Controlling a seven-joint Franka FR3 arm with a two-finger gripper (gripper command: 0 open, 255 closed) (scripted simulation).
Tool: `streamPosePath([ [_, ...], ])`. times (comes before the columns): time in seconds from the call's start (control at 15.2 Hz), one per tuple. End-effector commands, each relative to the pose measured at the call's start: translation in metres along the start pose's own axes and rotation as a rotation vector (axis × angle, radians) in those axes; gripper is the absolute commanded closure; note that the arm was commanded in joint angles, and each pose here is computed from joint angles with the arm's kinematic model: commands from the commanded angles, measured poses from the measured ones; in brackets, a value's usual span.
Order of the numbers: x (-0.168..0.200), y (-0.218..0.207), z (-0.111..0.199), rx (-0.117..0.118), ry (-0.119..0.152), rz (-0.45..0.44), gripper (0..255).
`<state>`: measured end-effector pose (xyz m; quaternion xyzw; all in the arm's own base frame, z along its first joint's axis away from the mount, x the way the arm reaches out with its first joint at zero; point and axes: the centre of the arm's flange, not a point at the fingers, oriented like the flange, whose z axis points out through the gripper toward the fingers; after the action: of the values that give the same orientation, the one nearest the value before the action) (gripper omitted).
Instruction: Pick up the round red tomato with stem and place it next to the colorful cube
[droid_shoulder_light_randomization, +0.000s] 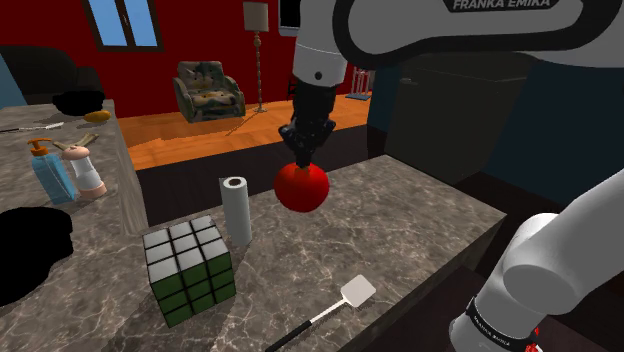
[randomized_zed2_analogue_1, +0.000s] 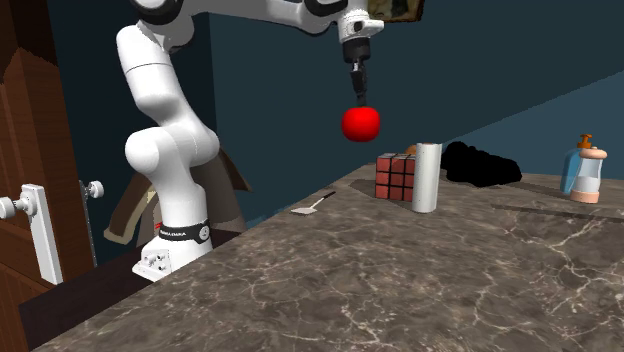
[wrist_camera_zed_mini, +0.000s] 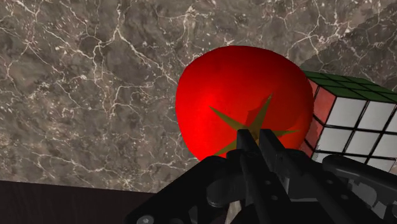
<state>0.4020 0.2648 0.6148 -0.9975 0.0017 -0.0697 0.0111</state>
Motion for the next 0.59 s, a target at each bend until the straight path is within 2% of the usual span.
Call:
streamPosePath([
  [0.0,0.011,-0.028,0.001,0.002,0.0,0.002,255],
  [0.53,0.005,-0.027,0.042,0.002,0.0,0.002,255],
])
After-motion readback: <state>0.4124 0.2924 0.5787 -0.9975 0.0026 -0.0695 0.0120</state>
